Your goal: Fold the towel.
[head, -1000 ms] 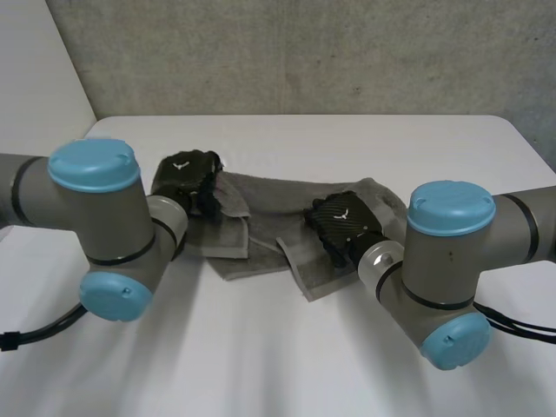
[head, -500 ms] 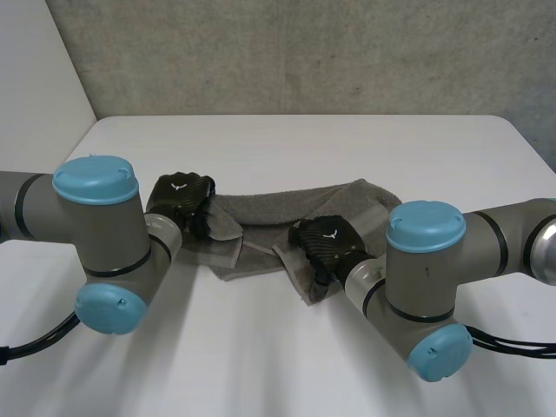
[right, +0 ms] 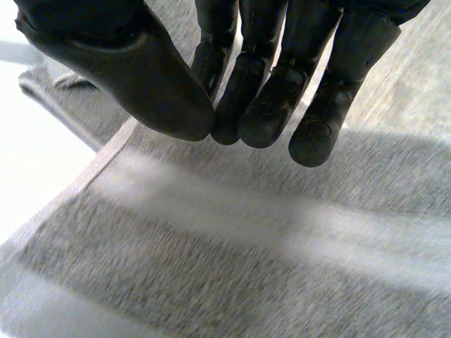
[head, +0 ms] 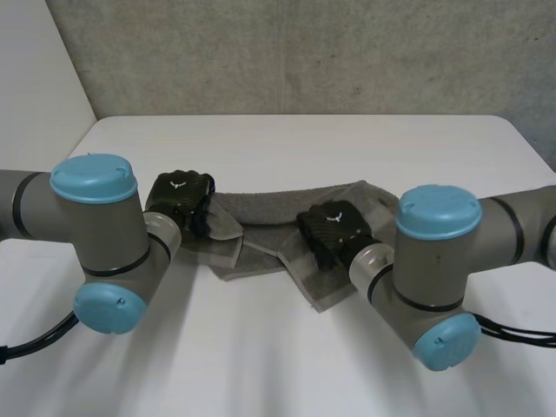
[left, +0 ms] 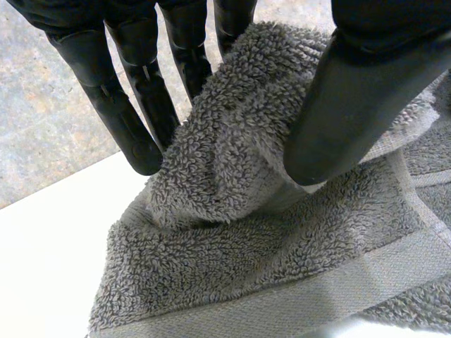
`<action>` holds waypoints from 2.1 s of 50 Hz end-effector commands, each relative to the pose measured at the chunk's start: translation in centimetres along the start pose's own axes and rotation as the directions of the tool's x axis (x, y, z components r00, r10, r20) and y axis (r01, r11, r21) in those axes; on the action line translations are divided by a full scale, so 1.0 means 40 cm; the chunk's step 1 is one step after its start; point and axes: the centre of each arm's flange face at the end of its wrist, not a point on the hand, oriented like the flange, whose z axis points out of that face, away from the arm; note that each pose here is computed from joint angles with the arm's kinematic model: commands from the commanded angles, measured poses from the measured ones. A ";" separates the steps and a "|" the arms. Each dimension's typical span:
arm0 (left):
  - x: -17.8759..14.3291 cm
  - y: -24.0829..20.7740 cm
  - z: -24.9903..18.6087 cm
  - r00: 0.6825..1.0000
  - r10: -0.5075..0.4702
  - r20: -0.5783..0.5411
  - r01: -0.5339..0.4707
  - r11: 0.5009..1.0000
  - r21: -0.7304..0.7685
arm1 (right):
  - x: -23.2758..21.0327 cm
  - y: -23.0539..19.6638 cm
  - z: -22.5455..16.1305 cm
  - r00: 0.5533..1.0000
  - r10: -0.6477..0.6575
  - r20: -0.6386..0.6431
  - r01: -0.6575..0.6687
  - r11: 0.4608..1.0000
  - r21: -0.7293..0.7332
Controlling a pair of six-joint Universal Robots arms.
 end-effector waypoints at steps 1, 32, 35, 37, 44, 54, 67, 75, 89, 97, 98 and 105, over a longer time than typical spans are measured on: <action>0.003 -0.008 -0.004 1.000 0.003 -0.005 -0.003 1.000 0.009 | 0.011 -0.036 -0.018 1.000 -0.013 -0.009 0.013 1.000 0.026; 0.001 0.002 -0.003 1.000 0.000 -0.003 -0.001 1.000 -0.004 | -0.075 0.053 0.038 0.991 0.124 0.047 -0.125 0.992 0.014; 0.001 0.004 -0.004 1.000 0.002 -0.003 -0.002 1.000 -0.005 | -0.071 0.057 0.050 0.992 0.121 0.028 -0.122 0.992 0.015; 0.001 0.004 -0.004 1.000 0.002 -0.003 -0.002 1.000 -0.005 | -0.068 0.058 0.059 0.993 0.116 0.010 -0.116 0.993 0.018; 0.001 0.005 -0.004 1.000 0.002 -0.004 -0.002 1.000 -0.007 | -0.063 0.067 0.084 0.994 0.109 -0.016 -0.109 0.994 0.030; 0.002 0.007 -0.005 1.000 0.002 -0.004 -0.002 1.000 -0.010 | -0.058 0.087 0.098 0.999 0.022 -0.042 -0.021 1.000 0.021; 0.000 0.007 -0.006 1.000 0.001 -0.003 -0.001 1.000 -0.010 | -0.026 -0.007 0.070 0.996 0.012 -0.083 -0.004 0.995 0.099; 0.003 0.009 -0.007 1.000 0.003 -0.006 -0.003 1.000 -0.013 | 0.075 -0.122 0.027 0.989 0.026 -0.148 0.002 0.982 0.187; 0.015 -0.045 -0.024 0.995 0.010 -0.101 -0.006 0.999 0.047 | 0.199 -0.272 -0.113 0.984 -0.125 -0.129 0.147 0.973 0.176; -0.051 -0.230 -0.108 0.998 0.012 -0.058 0.003 0.971 0.240 | 0.295 -0.426 -0.235 0.928 -0.237 -0.287 0.310 0.919 0.244; -0.051 -0.231 -0.108 0.998 0.012 -0.058 0.003 0.971 0.241 | 0.311 -0.435 -0.246 0.922 -0.245 -0.299 0.320 0.918 0.236; -0.044 -0.286 -0.157 0.985 0.042 -0.168 0.005 0.963 0.269 | 0.303 -0.379 -0.218 0.946 -0.264 -0.187 0.290 0.948 0.129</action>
